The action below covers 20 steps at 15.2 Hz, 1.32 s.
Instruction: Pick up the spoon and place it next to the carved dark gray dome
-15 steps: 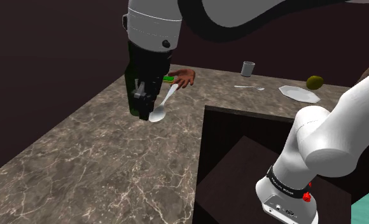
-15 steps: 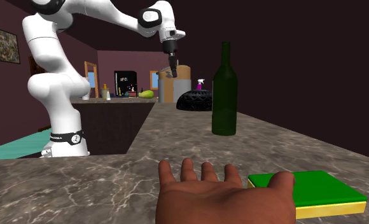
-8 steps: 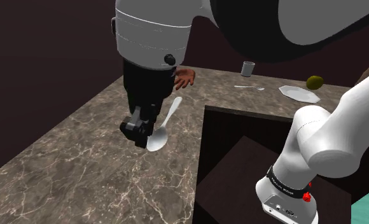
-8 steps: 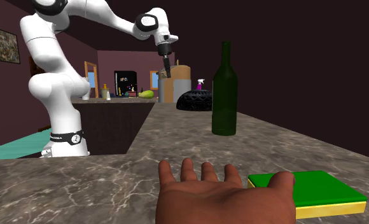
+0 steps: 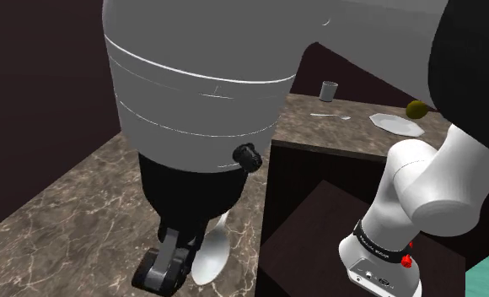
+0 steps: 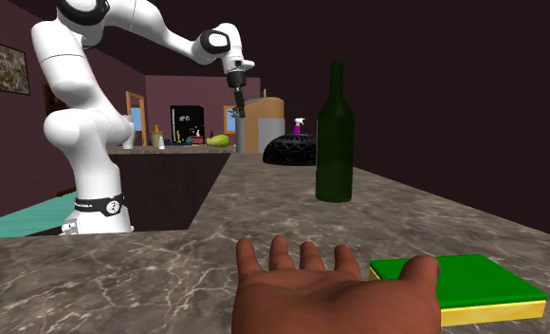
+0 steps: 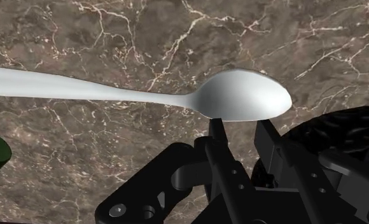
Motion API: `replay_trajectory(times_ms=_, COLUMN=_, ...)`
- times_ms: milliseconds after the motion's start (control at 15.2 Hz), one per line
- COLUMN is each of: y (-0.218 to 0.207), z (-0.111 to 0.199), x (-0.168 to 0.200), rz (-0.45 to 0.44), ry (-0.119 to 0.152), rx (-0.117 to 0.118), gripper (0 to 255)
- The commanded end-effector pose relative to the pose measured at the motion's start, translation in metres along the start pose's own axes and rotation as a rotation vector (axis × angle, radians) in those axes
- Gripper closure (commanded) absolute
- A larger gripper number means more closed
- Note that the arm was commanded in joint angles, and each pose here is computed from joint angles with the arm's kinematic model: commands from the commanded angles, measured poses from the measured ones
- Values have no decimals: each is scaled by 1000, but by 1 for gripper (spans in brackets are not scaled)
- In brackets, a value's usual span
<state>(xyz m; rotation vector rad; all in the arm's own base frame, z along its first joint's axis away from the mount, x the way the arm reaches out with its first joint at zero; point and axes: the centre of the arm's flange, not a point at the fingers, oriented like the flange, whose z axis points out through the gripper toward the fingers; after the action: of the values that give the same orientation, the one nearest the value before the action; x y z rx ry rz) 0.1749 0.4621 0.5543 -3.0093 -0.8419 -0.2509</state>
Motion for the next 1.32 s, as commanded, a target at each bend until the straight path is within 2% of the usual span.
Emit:
replay_trajectory(times_ms=0, y=-24, z=-3, x=-11, rz=1, ry=0, rx=0, gripper=255)
replay_trajectory(times_ms=396, y=-103, z=-11, x=-41, rz=1, ry=0, rx=0, gripper=255)
replay_trajectory(times_ms=1254, y=-106, z=57, x=-52, rz=1, ry=0, rx=0, gripper=255)
